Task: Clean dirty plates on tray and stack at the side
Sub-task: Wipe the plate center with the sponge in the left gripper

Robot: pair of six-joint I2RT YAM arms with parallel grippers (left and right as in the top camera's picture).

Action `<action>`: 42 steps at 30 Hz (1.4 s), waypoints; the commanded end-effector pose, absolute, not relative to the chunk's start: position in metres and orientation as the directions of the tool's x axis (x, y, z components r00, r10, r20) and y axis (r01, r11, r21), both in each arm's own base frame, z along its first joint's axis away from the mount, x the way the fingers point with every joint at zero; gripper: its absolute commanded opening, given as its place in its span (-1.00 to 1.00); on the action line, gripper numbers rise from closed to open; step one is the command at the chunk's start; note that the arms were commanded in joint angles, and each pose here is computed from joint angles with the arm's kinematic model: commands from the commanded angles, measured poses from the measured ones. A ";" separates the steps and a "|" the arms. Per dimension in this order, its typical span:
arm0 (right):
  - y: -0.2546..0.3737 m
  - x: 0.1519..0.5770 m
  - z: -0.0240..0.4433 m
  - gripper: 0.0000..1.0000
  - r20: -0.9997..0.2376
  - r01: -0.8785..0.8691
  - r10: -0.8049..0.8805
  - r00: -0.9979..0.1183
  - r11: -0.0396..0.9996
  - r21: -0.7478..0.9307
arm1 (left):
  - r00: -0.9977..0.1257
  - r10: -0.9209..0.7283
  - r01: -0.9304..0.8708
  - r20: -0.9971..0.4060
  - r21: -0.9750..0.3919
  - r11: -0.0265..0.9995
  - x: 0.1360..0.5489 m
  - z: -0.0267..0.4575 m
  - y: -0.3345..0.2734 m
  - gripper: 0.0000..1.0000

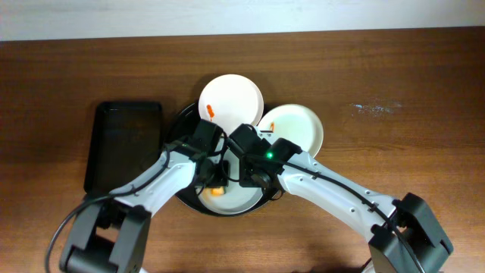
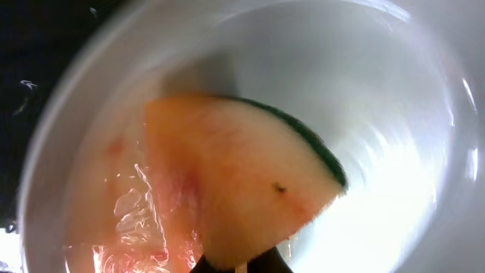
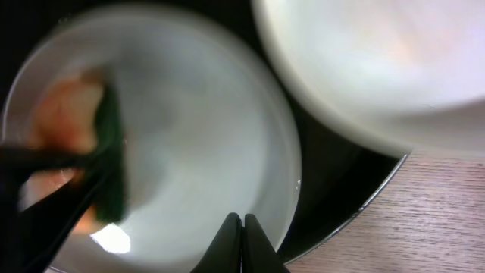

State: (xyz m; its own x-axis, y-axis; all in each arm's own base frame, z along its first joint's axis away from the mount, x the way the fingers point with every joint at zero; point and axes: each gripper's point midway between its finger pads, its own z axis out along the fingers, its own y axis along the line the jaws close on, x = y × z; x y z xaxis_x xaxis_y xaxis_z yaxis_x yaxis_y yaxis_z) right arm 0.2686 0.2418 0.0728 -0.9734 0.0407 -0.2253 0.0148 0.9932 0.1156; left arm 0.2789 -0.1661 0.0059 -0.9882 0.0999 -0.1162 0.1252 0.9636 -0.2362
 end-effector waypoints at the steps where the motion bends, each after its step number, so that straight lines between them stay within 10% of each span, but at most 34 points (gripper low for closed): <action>1: 0.248 0.267 0.082 -0.92 -0.231 0.014 0.049 -0.972 0.988 0.151 | -0.994 0.098 0.092 0.039 -0.125 0.988 0.250 -0.048 -0.143 -1.00; 7: 0.246 0.266 0.082 -0.92 -0.226 0.015 0.048 -0.973 0.989 0.145 | -0.998 0.060 0.058 0.025 -0.088 0.994 0.261 -0.047 -0.128 -1.00; 16: 0.222 0.281 0.044 0.05 -0.226 -0.012 0.011 -0.974 0.995 0.098 | -0.998 0.064 0.062 0.019 -0.076 0.995 0.265 -0.045 -0.126 -1.00; 28: 0.228 0.296 -0.020 -0.56 -0.096 -0.049 -0.027 -0.995 0.971 0.235 | -0.998 0.063 0.061 0.026 -0.074 0.995 0.263 -0.045 -0.125 -1.00; 29: 0.229 0.295 -0.019 -0.92 -0.095 -0.050 -0.028 -0.995 0.970 0.238 | -0.998 0.063 0.061 0.025 -0.073 0.995 0.263 -0.045 -0.125 -1.00; 42: 0.226 0.294 -0.020 -0.92 -0.090 -0.047 -0.027 -0.996 0.973 0.226 | -0.998 0.063 0.063 -0.007 0.073 0.995 0.270 -0.049 -0.101 -1.00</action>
